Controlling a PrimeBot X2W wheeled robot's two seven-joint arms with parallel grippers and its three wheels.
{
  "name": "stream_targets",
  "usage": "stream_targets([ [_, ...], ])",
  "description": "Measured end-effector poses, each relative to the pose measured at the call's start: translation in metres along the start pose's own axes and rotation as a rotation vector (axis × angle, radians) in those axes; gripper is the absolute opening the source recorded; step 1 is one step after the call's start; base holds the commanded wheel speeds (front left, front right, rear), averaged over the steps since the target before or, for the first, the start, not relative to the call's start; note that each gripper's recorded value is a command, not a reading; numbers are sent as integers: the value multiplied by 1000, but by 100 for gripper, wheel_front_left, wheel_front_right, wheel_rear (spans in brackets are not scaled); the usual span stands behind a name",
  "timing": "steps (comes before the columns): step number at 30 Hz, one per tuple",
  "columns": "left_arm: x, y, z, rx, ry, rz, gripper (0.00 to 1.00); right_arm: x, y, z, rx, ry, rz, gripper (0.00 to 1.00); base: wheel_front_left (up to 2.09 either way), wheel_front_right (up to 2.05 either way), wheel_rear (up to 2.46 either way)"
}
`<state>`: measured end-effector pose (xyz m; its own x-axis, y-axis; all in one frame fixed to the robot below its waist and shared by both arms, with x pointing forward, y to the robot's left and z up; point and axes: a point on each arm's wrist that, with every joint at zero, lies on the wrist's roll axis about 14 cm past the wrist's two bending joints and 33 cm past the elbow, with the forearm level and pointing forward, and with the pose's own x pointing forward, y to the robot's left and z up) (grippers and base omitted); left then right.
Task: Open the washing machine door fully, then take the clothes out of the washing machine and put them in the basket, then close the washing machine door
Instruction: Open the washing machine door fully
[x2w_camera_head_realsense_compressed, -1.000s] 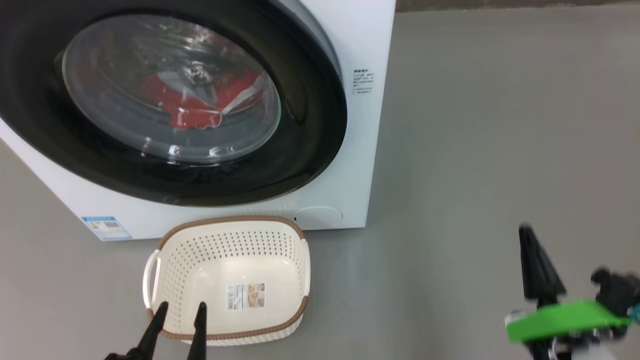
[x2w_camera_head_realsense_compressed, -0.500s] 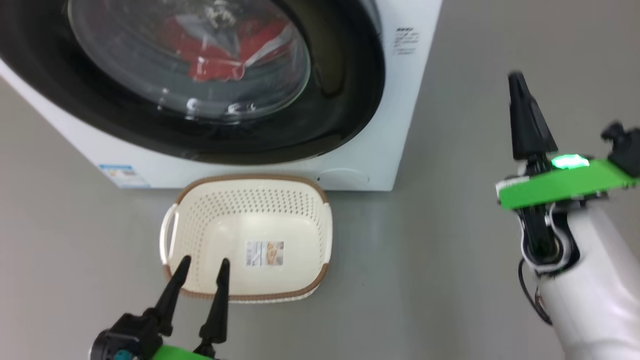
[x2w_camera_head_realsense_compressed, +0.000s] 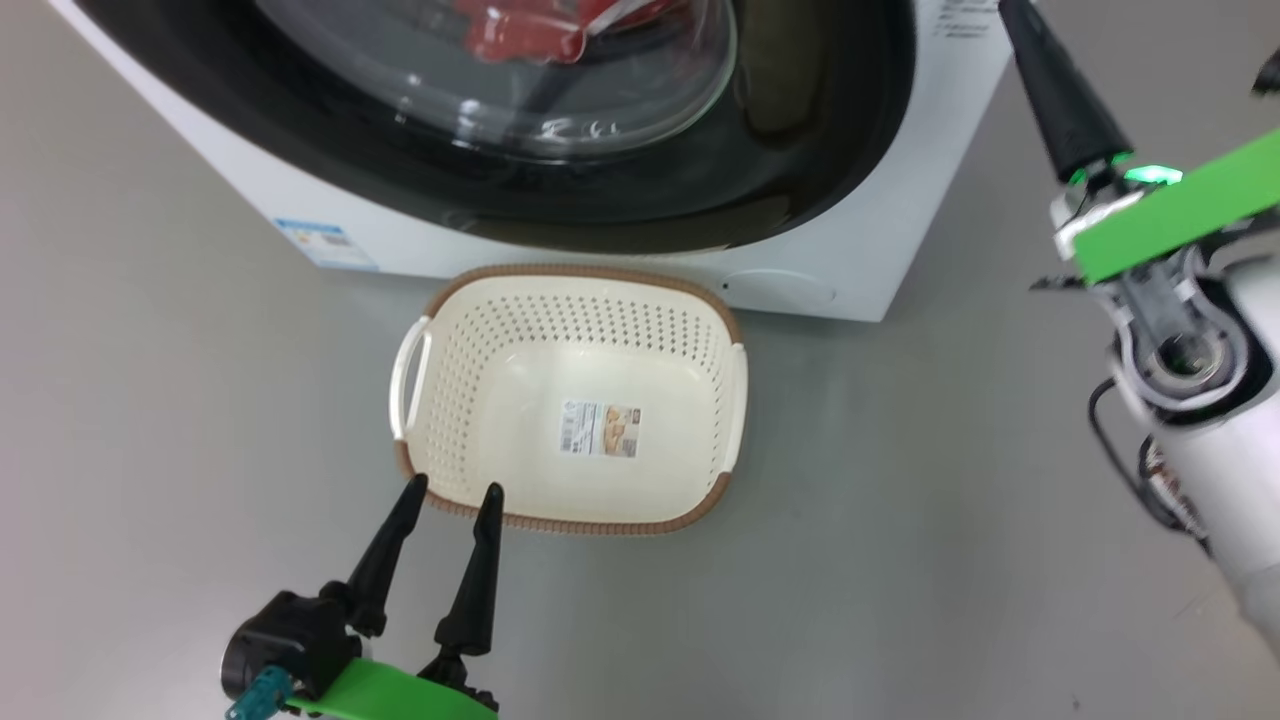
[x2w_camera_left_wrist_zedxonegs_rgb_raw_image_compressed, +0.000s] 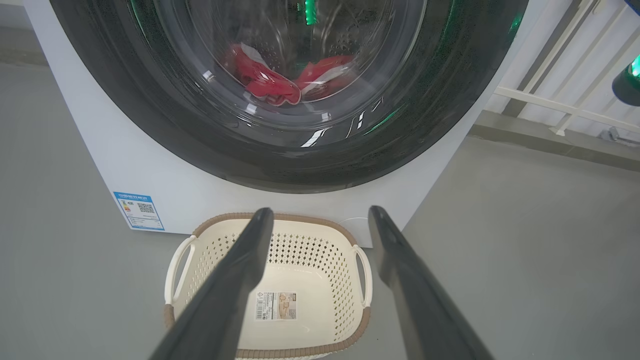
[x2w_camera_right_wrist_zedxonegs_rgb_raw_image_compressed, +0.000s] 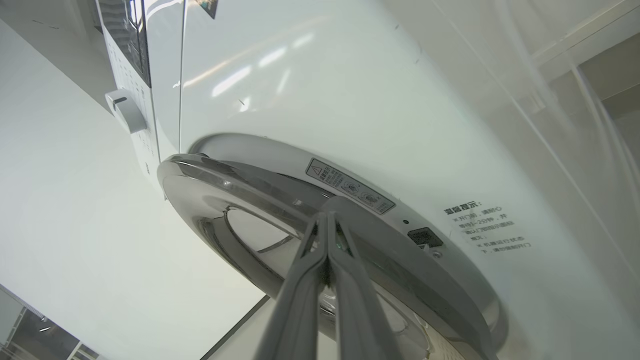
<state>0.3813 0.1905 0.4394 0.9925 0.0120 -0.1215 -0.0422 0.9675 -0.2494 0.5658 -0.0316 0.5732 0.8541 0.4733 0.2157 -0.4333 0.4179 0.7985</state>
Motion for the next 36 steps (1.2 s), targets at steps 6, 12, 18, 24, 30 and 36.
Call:
stream_targets([
  [6,5,2,-7,-9,23,6,100,22,2,-2,149,100,47,0,0,0,0],
  [12,11,4,-12,-15,37,11,100,36,0,-14,236,226,75,0,0,0,0],
  [18,13,4,-19,-16,58,12,100,48,-10,-23,234,287,68,0,0,0,0],
  [24,18,6,-20,-27,62,15,100,58,-18,-33,236,332,61,0,0,0,0],
  [30,19,7,-24,-31,73,20,100,66,-24,-37,219,347,52,0,0,0,0],
  [36,19,7,-20,-48,59,24,100,64,-21,-49,189,391,49,0,0,0,0],
])
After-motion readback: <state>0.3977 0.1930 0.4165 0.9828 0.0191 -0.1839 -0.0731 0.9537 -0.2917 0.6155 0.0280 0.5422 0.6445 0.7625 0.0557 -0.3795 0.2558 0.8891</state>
